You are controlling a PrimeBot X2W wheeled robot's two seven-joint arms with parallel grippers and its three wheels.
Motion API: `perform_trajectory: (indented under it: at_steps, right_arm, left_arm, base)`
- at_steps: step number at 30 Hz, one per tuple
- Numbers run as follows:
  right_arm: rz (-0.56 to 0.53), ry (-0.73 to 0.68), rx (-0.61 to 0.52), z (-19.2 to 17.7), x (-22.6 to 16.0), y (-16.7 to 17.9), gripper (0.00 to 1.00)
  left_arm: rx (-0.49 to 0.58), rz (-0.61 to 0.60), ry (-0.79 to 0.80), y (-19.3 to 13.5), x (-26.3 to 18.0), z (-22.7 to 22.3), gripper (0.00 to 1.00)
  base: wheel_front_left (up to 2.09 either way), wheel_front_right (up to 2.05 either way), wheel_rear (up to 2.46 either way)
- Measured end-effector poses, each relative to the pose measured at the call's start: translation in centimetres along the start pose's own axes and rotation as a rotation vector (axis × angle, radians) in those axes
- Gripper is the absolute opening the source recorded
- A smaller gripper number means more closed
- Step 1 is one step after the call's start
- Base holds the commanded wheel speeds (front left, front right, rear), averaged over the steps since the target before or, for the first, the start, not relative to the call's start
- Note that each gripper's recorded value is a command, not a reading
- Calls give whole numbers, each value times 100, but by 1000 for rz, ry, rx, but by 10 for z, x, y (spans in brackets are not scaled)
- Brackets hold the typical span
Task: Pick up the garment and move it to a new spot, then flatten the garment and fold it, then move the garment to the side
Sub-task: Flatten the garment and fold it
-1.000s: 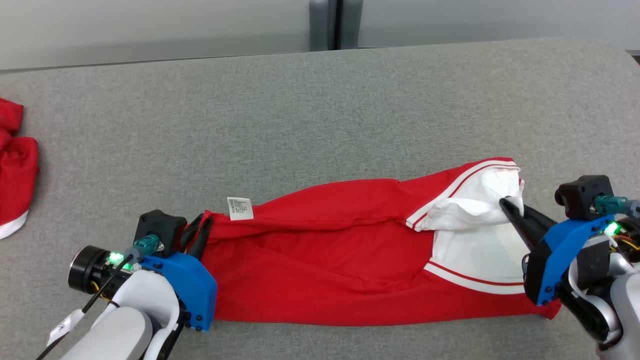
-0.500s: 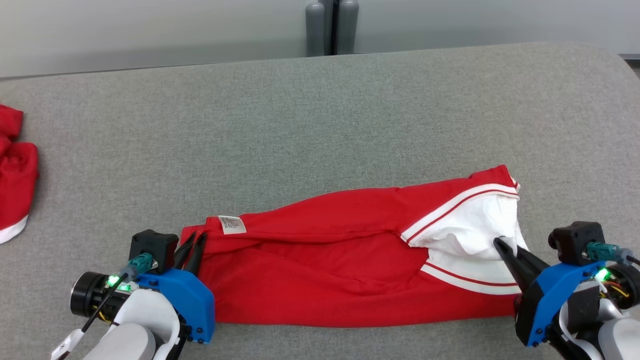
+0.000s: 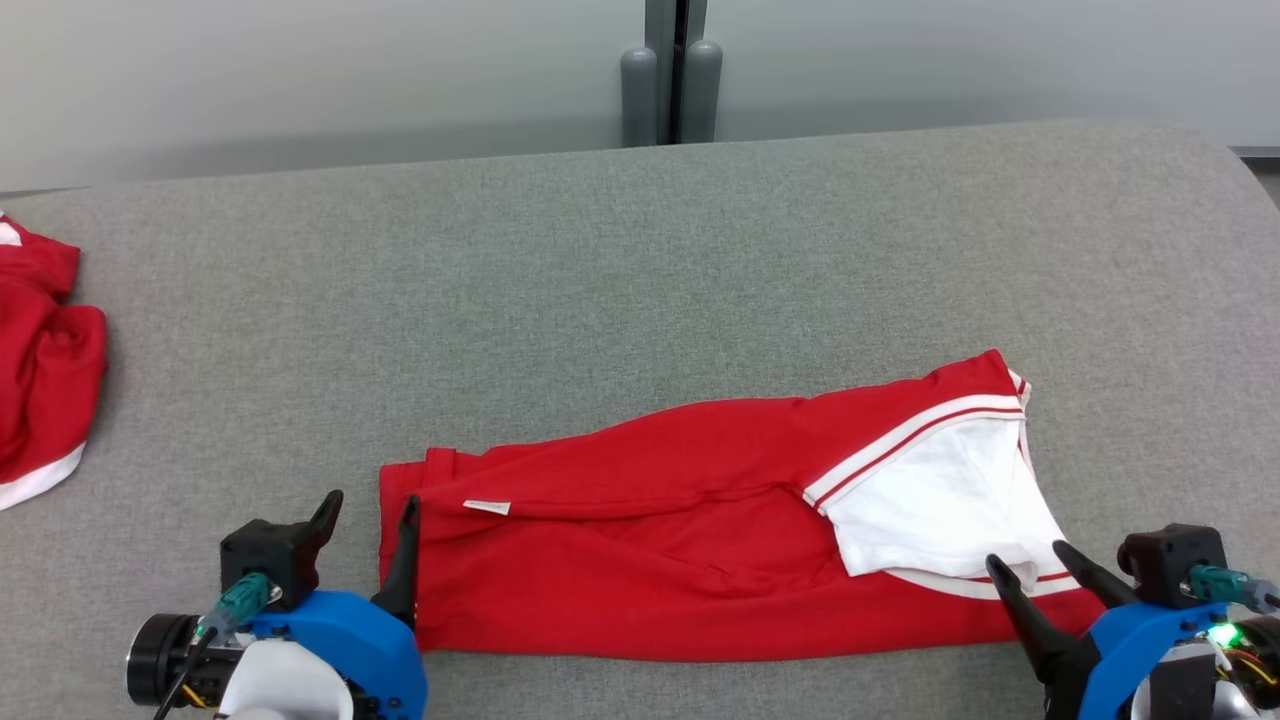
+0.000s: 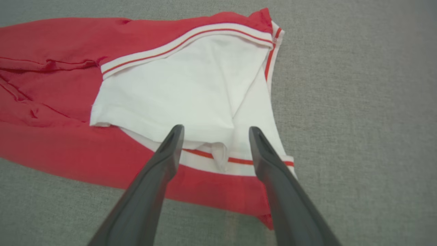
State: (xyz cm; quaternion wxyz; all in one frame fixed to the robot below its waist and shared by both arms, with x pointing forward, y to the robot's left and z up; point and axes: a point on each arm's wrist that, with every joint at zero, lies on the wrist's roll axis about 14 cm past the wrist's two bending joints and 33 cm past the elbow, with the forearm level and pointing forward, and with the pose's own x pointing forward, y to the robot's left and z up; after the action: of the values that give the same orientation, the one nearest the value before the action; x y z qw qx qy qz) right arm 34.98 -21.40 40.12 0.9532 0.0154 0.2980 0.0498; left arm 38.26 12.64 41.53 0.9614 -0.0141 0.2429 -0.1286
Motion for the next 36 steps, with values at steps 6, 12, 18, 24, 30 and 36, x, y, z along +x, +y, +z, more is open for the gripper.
perform_trajectory:
  at_steps: [6, 12, 18, 24, 30, 36]
  right_arm:
    - [-31, -38, 20, 6, -13, -7, 100]
    - [-49, -96, 26, 24, -18, -11, 100]
    - [-62, -121, 11, 46, -10, -15, 100]
    - [-75, -48, 1, 40, 10, -19, 100]
    - [-97, 72, 0, 20, 32, -28, 100]
    - [-113, 164, 23, 2, 52, -34, 100]
  left_arm:
    - [-67, 70, -126, 8, -15, 22, 100]
    - [-115, 118, -205, 10, -24, 33, 100]
    - [-143, 151, -242, 13, -29, 37, 100]
    - [-156, 200, -244, 25, -37, 30, 100]
    - [-176, 252, -233, 39, -45, 20, 100]
    - [-197, 298, -221, 51, -48, 11, 100]
  base:
    - [0, 0, 0]
    - [0, 0, 0]
    - [0, 0, 0]
    - [0, 0, 0]
    - [0, 0, 0]
    - [0, 0, 0]
